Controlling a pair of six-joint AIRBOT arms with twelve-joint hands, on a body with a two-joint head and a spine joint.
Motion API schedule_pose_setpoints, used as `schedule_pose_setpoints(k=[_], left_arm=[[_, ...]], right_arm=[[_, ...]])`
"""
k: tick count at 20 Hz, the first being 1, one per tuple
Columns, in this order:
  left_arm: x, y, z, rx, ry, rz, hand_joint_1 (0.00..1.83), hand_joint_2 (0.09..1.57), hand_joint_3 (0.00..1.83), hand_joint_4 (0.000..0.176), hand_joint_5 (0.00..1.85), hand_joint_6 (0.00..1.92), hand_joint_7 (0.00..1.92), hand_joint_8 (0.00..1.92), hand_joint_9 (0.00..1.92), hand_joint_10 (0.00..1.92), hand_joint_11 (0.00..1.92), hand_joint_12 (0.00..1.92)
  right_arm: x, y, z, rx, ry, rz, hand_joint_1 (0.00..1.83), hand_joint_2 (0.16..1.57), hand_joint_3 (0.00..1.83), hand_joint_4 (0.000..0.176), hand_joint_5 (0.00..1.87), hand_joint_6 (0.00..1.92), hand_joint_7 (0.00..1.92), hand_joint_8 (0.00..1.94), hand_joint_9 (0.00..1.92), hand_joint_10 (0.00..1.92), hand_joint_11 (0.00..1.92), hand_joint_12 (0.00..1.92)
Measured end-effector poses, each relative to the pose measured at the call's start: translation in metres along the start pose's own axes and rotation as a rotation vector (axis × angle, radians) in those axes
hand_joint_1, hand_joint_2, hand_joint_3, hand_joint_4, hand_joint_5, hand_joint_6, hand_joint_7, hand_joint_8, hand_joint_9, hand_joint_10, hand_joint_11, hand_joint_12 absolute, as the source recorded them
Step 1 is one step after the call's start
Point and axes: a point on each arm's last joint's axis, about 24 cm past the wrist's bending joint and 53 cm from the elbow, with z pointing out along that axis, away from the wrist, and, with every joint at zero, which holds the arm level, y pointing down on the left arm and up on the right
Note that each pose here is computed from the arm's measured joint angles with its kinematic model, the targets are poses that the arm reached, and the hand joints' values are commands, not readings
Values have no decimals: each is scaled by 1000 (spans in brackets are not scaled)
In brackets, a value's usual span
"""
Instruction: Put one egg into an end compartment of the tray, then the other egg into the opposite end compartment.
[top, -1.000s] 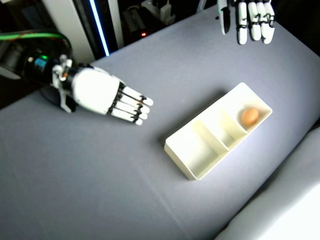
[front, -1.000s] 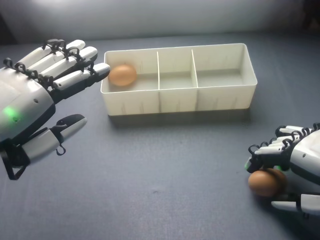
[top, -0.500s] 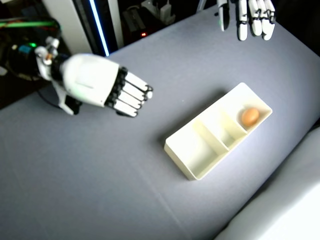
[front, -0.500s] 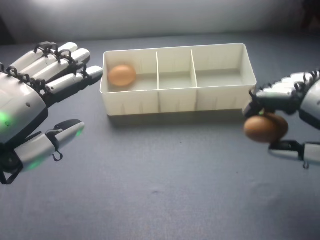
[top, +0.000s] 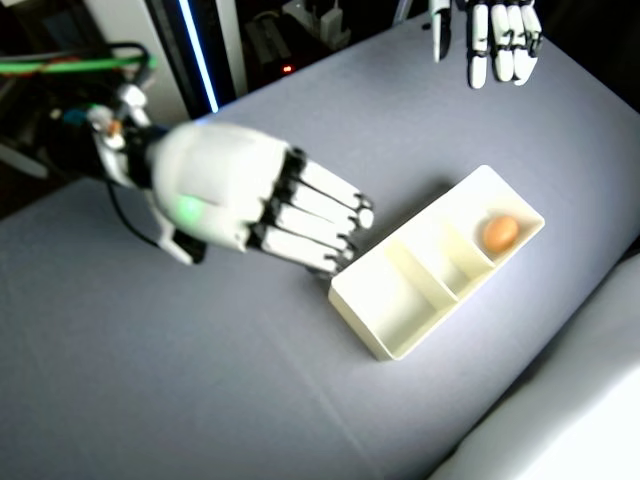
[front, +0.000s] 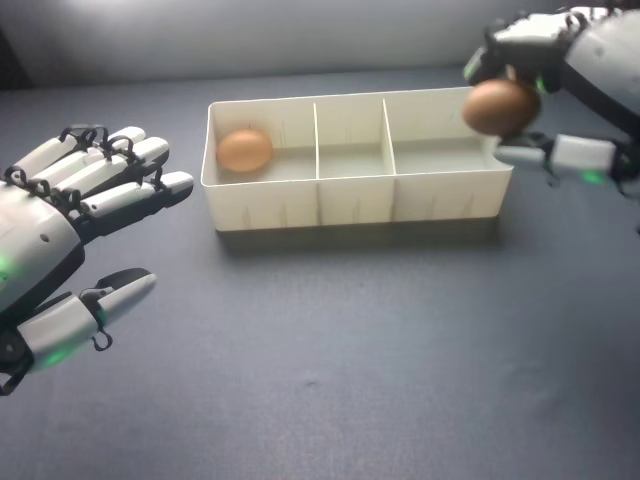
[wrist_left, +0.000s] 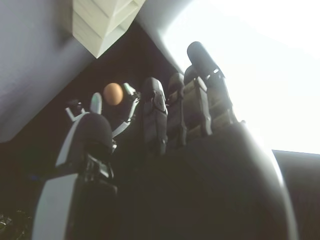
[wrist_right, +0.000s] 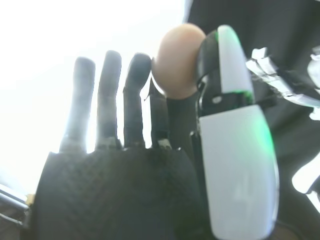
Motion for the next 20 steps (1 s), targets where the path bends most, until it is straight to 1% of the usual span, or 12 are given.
schedule_pose_setpoints(k=[1, 3, 5, 7, 8, 10, 11, 12, 15, 18, 19, 20], left_arm=[[-1, 2, -1, -7, -7, -5, 504, 1484, 2, 0, 366, 2, 156, 1, 123, 8, 0, 910], [-1, 3, 0, -10, -25, -27, 495, 1486, 2, 0, 370, 3, 169, 6, 136, 13, 0, 914], [5, 7, -1, -20, -21, -46, 482, 1493, 3, 0, 349, 0, 171, 4, 147, 15, 0, 934], [11, 10, -3, -28, -10, -68, 492, 1484, 2, 6, 316, 5, 161, 2, 151, 12, 0, 1065], [12, 11, -4, -30, -9, -70, 460, 1488, 4, 3, 311, 4, 162, 2, 155, 13, 0, 1090], [7, 12, -5, -35, -31, -74, 399, 1491, 3, 4, 293, 3, 139, 0, 134, 2, 0, 941], [4, 13, -7, -38, -43, -75, 393, 1485, 0, 8, 277, 5, 133, 1, 134, 1, 0, 873], [3, 15, -9, -41, -49, -75, 390, 1479, 0, 6, 279, 7, 137, 3, 137, 3, 0, 857], [1, 18, -14, -58, -65, -84, 387, 1475, 0, 8, 276, 3, 126, 0, 135, 1, 0, 814], [-5, 18, -23, -64, -97, -87, 436, 1486, 0, 29, 230, 6, 110, 3, 108, 7, 0, 611], [-10, 21, -28, -74, -117, -84, 476, 1479, 0, 38, 209, 4, 110, 2, 99, 3, 0, 585], [-14, 27, -32, -98, -139, -88, 523, 1469, 0, 42, 192, 5, 112, 1, 98, 2, 0, 599]], right_arm=[[6, -5, 13, 15, 15, 1, 1082, 1399, 2, 0, 653, 1585, 304, 1785, 68, 1710, 52, 1921], [18, -15, 28, 55, 49, 2, 1120, 1348, 0, 0, 488, 1592, 669, 1598, 550, 1625, 542, 1921], [34, -28, 36, 109, 87, -5, 757, 1258, 0, 0, 70, 808, 247, 1124, 291, 1594, 395, 1921], [55, -45, 37, 177, 153, -31, 491, 1223, 0, 5, 2, 69, 37, 341, 11, 736, 15, 1763], [60, -50, 36, 194, 177, -39, 452, 1215, 0, 29, 0, 13, 33, 142, 1, 438, 2, 1584], [57, -50, 37, 198, 170, -31, 324, 1239, 0, 32, 0, 0, 0, 6, 0, 39, 0, 1285], [54, -49, 39, 194, 161, -31, 165, 1243, 0, 32, 0, 0, 0, 0, 0, 7, 0, 1180], [52, -47, 39, 190, 154, -30, 102, 1233, 0, 60, 0, 0, 0, 0, 0, 1, 0, 1164], [57, -23, 35, 143, 144, 5, 93, 1319, 0, 20, 0, 0, 0, 0, 2, 4, 0, 1656], [39, 7, 21, 48, 97, -3, 1, 1327, 0, 72, 0, 0, 0, 0, 0, 0, 0, 1901], [27, 12, 9, 24, 67, -9, 0, 1357, 1, 37, 0, 0, 0, 0, 0, 0, 0, 1788], [19, 14, -3, 9, 44, -13, 0, 1360, 0, 34, 0, 0, 0, 0, 0, 0, 0, 1647]])
